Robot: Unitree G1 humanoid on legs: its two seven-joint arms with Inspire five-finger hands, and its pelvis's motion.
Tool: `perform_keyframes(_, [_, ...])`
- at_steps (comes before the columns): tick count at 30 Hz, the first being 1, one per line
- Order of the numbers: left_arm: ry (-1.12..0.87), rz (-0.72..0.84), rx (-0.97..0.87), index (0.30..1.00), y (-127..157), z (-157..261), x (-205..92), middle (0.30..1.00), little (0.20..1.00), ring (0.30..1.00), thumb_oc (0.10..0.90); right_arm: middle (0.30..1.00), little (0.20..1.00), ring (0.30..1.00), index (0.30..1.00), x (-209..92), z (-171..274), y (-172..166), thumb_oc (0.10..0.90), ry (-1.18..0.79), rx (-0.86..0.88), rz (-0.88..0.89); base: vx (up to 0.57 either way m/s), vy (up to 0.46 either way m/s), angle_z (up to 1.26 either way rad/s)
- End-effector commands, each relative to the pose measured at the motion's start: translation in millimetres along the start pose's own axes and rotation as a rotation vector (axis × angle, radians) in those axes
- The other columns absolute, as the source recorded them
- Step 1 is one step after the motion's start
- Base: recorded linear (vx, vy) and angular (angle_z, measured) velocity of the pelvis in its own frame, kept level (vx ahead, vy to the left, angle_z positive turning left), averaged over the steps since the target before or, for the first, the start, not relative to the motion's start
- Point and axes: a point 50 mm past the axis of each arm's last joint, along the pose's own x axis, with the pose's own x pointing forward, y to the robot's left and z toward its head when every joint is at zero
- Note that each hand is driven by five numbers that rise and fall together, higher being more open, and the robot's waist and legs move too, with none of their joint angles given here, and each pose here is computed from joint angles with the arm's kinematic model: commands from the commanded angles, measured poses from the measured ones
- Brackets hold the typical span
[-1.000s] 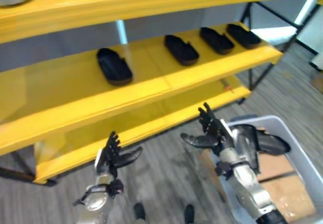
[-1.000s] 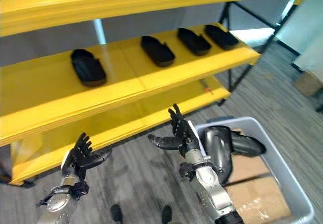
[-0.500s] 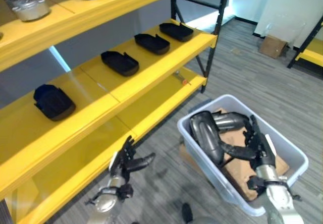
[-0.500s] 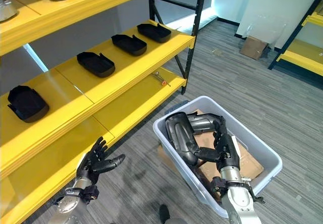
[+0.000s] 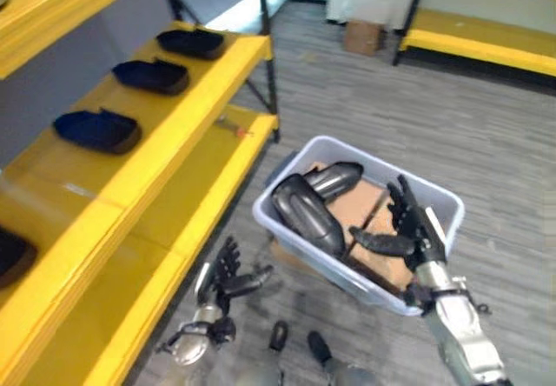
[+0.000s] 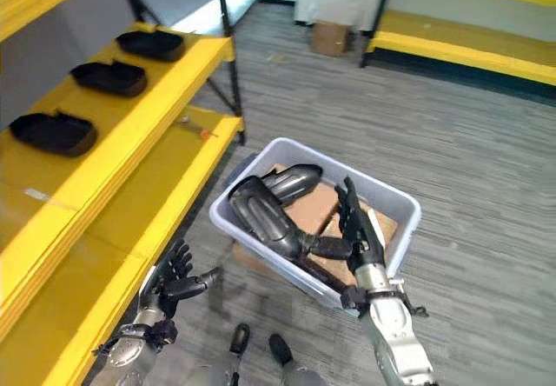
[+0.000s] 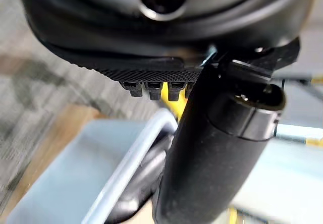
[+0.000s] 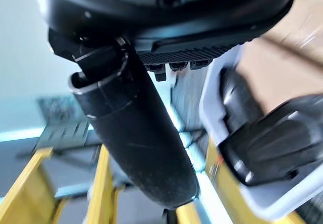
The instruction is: Move parts from the plastic box to the shelf.
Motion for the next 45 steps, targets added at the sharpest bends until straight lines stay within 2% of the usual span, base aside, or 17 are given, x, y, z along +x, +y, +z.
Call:
perform_keyframes(1, [-0.212, -0.083, 0.067, 1.000, -4.3, 41.3, 8.4, 1.000, 1.000, 1.000, 0.900, 1.000, 1.000, 1.000, 1.000, 9.2, 43.6, 4.8, 0.900, -0.239, -0.014, 0.037, 0.13, 0.208, -0.56])
perform_keyframes(12, [-0.230, -0.048, 0.098, 1.000, 7.8, 48.9, 8.1, 1.000, 1.000, 1.000, 0.900, 1.000, 1.000, 1.000, 1.000, 17.7, 48.0, 20.6, 0.900, -0.265, -0.006, 0.087, 0.05, 0.108, -0.53])
perform_keyframes(16, [-0.249, 0.030, 0.099, 1.000, 21.8, 54.6, 4.8, 1.000, 1.000, 1.000, 0.900, 1.000, 1.000, 1.000, 1.000, 31.8, 53.7, 43.2, 0.900, -0.298, -0.043, 0.141, 0.00, -0.073, -1.14])
perform_keyframes(19, [-0.243, 0.037, 0.095, 1.000, 24.2, 53.9, 5.3, 1.000, 1.000, 1.000, 0.900, 1.000, 1.000, 1.000, 1.000, 33.4, 54.7, 45.4, 0.900, -0.298, -0.062, 0.157, 0.03, -0.103, -0.82])
perform_keyframes(25, [-0.208, 0.014, 0.081, 1.000, 21.5, 43.3, 1.3, 1.000, 1.000, 1.000, 0.900, 1.000, 1.000, 1.000, 1.000, 19.3, 46.8, 29.1, 0.900, -0.260, -0.191, 0.149, 0.04, -0.195, 0.26])
perform_keyframes(34, [-0.169, 0.003, 0.081, 1.000, 23.4, 33.6, -8.4, 1.000, 1.000, 1.000, 0.900, 1.000, 1.000, 1.000, 1.000, 4.3, 41.1, -9.2, 0.900, -0.220, -0.339, 0.000, 0.04, -0.148, 0.04])
perform_keyframes(40, [-0.161, 0.036, 0.089, 1.000, 31.1, 31.5, -12.5, 1.000, 1.000, 1.000, 0.900, 1.000, 1.000, 1.000, 1.000, -7.6, 21.5, -32.6, 0.900, -0.118, -0.292, -0.108, 0.00, -0.036, -0.12])
perform_keyframes(45, [-0.164, 0.045, 0.102, 1.000, 36.3, 32.8, -16.0, 1.000, 1.000, 1.000, 0.900, 1.000, 1.000, 1.000, 1.000, -26.0, 6.8, -47.9, 0.900, -0.023, -0.339, -0.135, 0.00, 0.012, -0.05])
